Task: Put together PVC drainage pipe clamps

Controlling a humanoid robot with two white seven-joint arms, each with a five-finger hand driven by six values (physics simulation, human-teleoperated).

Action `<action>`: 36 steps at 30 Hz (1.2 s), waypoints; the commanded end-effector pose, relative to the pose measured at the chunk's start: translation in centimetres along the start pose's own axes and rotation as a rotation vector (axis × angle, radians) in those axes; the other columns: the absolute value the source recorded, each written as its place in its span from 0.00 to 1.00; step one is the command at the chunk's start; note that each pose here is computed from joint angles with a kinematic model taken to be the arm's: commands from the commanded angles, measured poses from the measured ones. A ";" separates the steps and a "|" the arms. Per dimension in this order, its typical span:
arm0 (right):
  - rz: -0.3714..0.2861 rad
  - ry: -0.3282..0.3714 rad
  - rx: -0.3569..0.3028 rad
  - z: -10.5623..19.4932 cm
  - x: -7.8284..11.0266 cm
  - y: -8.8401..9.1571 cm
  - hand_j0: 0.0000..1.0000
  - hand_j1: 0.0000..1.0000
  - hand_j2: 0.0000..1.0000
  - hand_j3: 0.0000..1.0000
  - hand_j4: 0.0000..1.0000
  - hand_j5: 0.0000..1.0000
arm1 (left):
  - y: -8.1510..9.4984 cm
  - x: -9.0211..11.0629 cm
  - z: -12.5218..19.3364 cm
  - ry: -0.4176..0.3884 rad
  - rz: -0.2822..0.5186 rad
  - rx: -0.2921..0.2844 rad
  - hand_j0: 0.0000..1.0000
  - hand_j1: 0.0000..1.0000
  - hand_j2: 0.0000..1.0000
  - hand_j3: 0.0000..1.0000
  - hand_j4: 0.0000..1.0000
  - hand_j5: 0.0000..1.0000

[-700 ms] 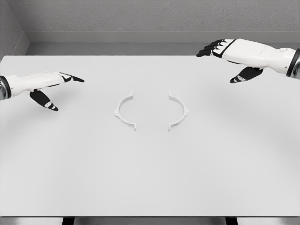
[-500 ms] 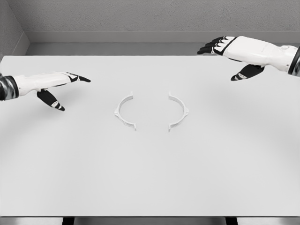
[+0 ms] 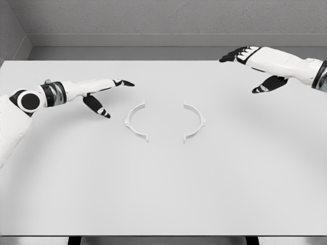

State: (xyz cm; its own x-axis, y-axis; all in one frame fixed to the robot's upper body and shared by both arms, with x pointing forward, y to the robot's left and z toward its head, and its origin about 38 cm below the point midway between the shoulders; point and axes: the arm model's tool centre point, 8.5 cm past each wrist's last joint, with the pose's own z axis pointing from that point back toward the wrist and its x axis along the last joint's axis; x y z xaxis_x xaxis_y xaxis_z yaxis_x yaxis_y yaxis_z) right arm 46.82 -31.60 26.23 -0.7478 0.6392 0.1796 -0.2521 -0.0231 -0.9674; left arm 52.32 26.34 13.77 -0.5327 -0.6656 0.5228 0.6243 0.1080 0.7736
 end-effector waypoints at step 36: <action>-0.088 -0.193 0.009 -3.5 6.3 6.7 0.96 0.96 0.96 0.96 0.96 0.96 | -0.5 -0.3 -2.7 0.001 0.149 0.058 1.00 1.00 1.00 1.00 1.00 1.00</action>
State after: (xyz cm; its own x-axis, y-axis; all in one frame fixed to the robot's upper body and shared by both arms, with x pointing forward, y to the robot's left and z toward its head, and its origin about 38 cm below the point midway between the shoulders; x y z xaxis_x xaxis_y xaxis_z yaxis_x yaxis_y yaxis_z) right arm 42.67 -25.13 20.08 -0.8233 0.4851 0.2946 -0.3284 0.0161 -0.9444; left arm 53.64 24.76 12.28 -0.4393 -0.6458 0.6245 0.6603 0.2391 0.7119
